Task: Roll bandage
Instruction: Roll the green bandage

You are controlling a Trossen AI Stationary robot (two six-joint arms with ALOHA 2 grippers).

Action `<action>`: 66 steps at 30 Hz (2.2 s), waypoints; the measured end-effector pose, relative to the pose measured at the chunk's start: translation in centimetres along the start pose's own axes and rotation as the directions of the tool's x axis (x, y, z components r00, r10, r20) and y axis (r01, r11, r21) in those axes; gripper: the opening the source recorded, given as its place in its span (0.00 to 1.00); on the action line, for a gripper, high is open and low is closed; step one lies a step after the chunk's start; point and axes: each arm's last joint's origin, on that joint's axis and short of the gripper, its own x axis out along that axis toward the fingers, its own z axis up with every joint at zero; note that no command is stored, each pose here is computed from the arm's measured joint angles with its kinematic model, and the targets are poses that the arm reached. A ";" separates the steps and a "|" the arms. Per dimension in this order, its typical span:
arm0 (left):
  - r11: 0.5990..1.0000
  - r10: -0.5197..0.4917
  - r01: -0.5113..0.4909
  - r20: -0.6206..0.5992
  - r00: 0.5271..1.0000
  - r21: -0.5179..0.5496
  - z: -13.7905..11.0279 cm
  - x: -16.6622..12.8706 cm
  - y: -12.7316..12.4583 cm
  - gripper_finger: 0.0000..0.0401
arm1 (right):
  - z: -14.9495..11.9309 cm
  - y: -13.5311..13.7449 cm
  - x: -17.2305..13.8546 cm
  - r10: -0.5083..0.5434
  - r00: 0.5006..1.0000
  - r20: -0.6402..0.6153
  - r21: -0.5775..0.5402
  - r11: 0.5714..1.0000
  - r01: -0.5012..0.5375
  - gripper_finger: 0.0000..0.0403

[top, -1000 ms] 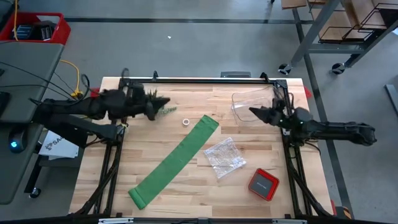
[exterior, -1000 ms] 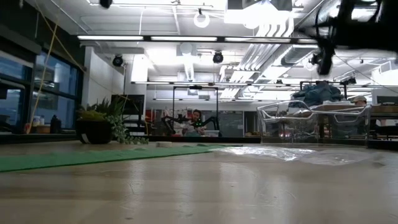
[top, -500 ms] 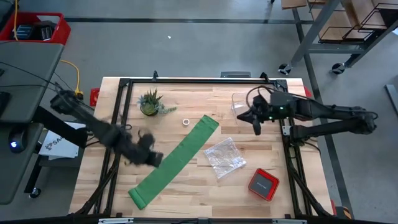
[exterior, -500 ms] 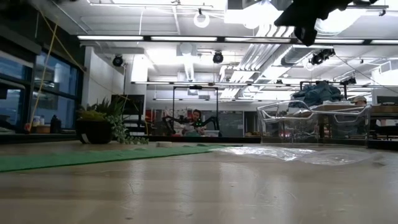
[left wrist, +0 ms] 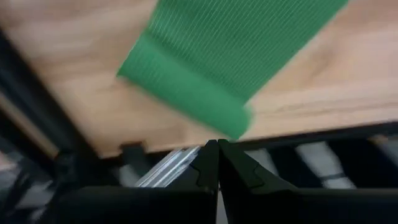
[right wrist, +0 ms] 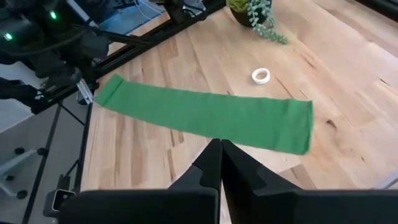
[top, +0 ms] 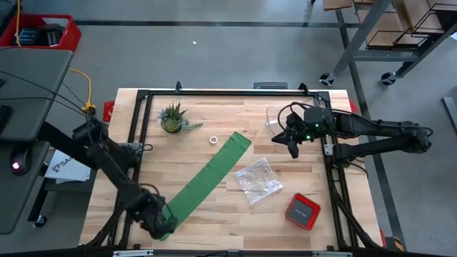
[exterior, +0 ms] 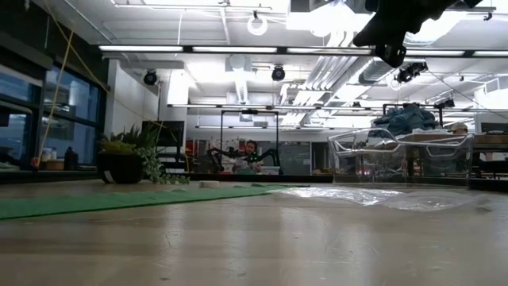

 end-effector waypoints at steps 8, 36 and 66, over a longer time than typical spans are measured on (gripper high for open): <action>0.995 0.101 -0.101 0.033 0.994 0.008 -1.1 1.4 1.7 0.00 | 0.0 -0.1 0.0 -0.025 1.000 0.011 0.000 1.000 0.025 0.00; 0.956 -0.293 0.295 0.133 0.947 0.002 2.8 1.3 -1.3 0.00 | 0.8 0.0 0.0 -0.041 0.994 0.098 -0.004 0.999 0.042 0.00; 0.958 -0.269 0.260 0.064 0.961 0.124 2.3 -3.3 0.3 0.00 | 0.8 0.0 0.0 -0.045 0.994 0.099 -0.095 0.994 0.054 0.00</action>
